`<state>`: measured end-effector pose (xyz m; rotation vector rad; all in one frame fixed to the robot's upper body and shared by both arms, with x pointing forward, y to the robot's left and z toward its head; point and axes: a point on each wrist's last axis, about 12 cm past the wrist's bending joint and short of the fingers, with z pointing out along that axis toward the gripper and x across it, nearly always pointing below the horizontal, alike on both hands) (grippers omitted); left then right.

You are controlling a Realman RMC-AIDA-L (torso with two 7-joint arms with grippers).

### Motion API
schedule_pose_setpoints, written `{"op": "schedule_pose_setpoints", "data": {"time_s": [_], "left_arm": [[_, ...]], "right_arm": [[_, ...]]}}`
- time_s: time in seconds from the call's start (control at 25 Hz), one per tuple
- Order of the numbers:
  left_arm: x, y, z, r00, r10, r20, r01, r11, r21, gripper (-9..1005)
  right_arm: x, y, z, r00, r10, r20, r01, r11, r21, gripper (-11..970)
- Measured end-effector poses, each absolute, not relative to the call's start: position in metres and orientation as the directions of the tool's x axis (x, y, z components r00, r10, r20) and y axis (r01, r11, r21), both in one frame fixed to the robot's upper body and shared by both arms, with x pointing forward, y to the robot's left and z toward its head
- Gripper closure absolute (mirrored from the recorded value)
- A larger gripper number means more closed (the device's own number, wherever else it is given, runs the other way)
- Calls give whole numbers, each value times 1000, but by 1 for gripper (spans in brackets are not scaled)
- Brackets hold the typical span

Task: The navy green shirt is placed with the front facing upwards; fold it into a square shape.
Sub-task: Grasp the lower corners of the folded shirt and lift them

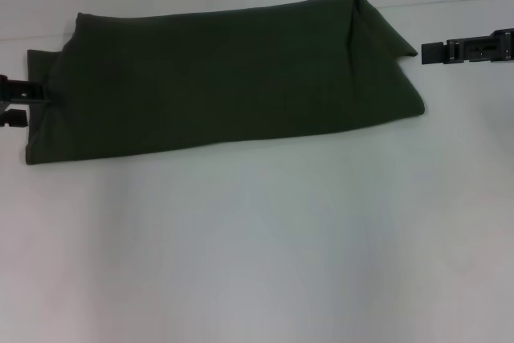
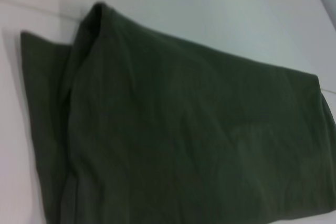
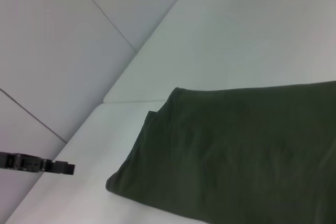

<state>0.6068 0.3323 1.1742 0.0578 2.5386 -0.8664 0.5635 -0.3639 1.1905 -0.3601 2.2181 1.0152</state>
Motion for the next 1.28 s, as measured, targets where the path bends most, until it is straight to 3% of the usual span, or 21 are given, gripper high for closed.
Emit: {"op": "schedule_pose_setpoints", "data": {"time_s": [0.2,0.72,1.04,1.28], "left_arm": [[617,332,1168,-916,-132,-380,124,806,-579,168],[620,339,1157,-904,-209,-374,49,817,-575,169],[627,354,1148,-883,-201,-423,2,902,-432,168],[627,346,1132,-897,-142,-419,26,928,-371,169]], "right_arm": [[563,-367,1195,-752,25,-659,-483,660,576,31],[562,-368,1194,-750,17,-661,-487,661,571,32],[559,-362,1186,-770,43,-637,-468,641,609,33],[557,-361,1185,-798,75,-598,-430,626,651,34]]}}
